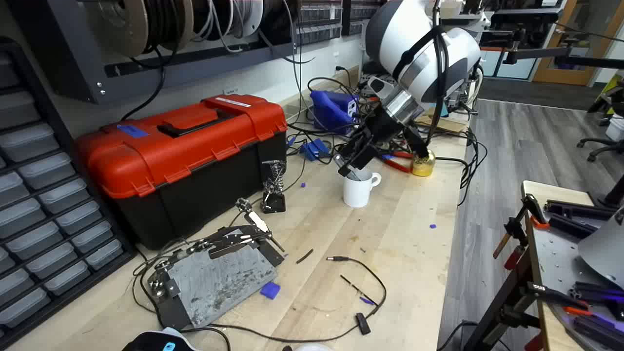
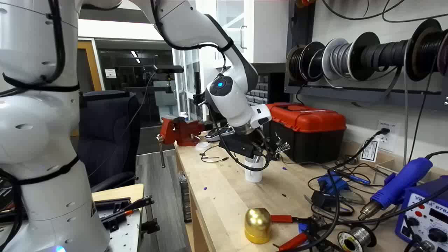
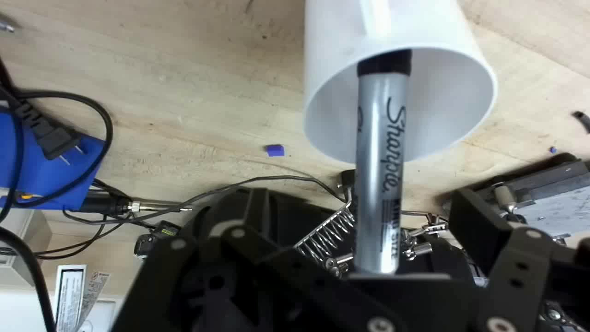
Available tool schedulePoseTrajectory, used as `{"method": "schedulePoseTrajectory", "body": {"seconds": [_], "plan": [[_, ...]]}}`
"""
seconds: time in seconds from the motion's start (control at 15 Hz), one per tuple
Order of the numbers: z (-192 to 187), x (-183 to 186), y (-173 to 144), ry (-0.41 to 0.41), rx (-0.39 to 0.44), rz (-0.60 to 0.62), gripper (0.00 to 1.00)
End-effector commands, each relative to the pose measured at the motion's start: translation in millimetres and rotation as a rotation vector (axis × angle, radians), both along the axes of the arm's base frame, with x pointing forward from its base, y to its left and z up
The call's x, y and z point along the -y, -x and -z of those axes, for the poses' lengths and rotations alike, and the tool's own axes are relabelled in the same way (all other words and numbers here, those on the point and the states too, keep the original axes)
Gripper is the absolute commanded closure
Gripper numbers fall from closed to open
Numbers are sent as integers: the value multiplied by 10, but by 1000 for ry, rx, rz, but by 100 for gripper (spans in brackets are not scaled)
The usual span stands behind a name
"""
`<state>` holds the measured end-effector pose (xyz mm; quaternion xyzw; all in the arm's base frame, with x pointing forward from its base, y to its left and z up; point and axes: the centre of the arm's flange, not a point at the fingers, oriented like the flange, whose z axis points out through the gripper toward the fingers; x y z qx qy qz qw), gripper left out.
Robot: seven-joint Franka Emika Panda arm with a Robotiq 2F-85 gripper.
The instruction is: Remove the marker from the mug and put it on the workbench
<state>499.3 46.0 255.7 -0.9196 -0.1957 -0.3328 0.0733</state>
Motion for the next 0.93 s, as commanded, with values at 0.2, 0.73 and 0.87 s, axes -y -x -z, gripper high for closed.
{"method": "schedulePoseTrajectory", "body": {"seconds": [0.2,0.73,0.87], "plan": [[2,0,0,0,0,0,0],[-40,-5,-29,5,8,-7,0],[-90,-24,-71,17,20,-26,0]]}}
